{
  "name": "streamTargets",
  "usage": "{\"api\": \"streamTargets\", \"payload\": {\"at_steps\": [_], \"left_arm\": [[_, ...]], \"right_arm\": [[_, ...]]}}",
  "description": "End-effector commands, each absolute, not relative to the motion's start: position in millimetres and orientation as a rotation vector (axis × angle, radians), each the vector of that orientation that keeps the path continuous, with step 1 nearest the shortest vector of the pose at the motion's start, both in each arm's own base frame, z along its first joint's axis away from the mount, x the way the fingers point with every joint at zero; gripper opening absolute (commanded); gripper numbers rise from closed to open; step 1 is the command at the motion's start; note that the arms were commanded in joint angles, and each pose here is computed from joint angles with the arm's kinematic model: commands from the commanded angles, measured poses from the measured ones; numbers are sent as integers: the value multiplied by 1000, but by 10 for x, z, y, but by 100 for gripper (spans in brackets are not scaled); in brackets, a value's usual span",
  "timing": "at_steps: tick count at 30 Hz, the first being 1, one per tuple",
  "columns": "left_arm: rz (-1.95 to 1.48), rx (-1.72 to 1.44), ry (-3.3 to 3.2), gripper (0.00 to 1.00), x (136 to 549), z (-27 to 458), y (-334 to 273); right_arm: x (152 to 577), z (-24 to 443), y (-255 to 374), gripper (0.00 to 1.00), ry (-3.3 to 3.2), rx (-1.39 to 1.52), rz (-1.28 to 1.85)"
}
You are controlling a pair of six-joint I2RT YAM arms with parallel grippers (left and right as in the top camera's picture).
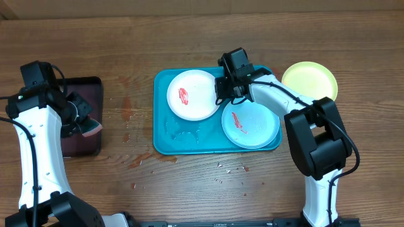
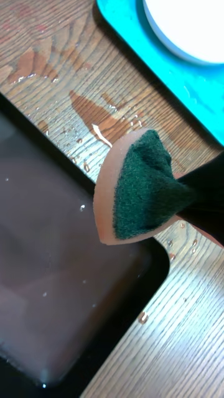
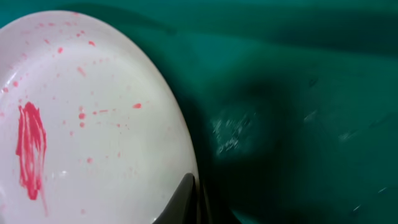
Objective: Clean dirty plates on tray and stack at the side
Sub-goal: 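Move the right gripper to the white plate's rim on the tray, then carry the sponge with the left gripper onto the left white plate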
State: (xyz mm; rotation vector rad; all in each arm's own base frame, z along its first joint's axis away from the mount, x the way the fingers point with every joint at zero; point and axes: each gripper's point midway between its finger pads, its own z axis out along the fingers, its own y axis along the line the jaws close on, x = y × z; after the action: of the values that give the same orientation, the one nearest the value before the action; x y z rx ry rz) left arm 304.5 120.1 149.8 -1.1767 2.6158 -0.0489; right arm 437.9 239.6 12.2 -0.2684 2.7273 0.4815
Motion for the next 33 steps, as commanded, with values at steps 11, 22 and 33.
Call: {"api": "streamTargets", "payload": {"at_steps": [11, 22, 33], "left_arm": [[-611, -535, 2733, 4, 3467, 1593, -297], [-514, -398, 2744, 4, 3608, 1449, -950], [-542, -377, 2856, 4, 3708, 913, -1287]], "right_arm": [[3831, 174, 2608, 4, 2943, -107, 733], [3951, 290, 2716, 9, 2879, -170, 598], [4026, 300, 2687, 11, 2845, -216, 546]]}}
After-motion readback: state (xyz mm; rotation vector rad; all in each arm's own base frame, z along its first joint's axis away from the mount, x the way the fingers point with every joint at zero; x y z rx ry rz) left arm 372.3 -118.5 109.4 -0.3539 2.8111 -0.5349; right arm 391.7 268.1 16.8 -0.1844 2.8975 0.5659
